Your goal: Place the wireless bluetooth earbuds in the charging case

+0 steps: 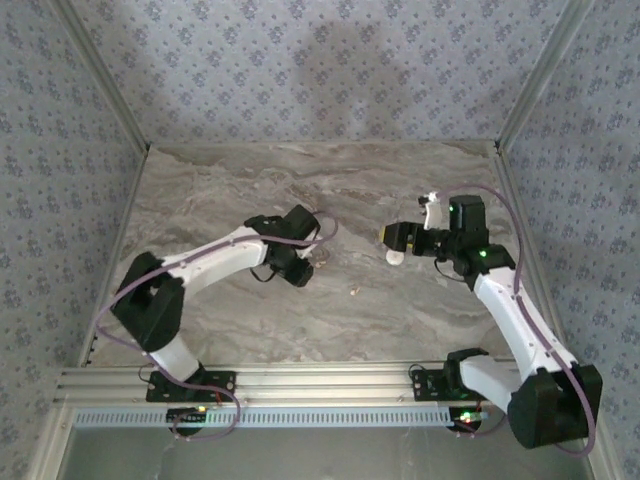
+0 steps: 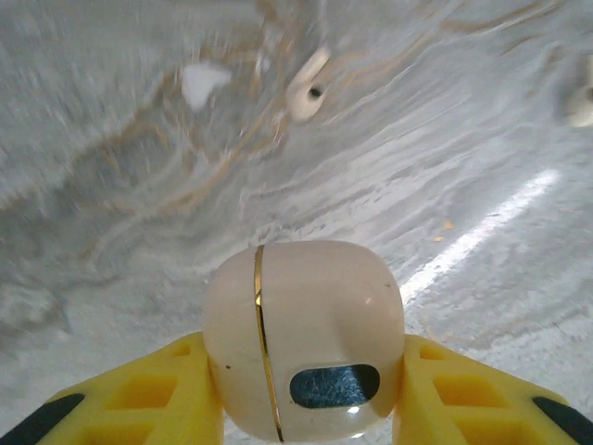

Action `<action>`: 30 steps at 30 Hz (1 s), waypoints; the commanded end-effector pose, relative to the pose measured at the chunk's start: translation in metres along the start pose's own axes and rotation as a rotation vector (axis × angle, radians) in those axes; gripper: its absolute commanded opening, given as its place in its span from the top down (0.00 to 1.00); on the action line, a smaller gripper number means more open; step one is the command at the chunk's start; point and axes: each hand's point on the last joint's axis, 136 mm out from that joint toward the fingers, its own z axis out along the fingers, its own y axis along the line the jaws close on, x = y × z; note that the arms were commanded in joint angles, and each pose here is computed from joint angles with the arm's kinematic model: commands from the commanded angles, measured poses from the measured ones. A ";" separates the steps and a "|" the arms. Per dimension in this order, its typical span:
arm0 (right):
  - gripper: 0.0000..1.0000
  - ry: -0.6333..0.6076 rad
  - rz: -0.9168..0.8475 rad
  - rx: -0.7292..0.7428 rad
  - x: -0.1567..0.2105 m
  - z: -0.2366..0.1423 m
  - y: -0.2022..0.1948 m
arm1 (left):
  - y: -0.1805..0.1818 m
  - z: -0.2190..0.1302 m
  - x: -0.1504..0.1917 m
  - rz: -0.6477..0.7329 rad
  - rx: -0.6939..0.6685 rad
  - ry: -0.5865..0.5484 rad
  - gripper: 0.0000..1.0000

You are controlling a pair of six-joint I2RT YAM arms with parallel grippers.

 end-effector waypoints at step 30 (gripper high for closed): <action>0.43 0.554 0.012 -0.474 0.068 0.078 0.120 | -0.055 -0.093 -0.021 0.812 0.133 -0.407 0.61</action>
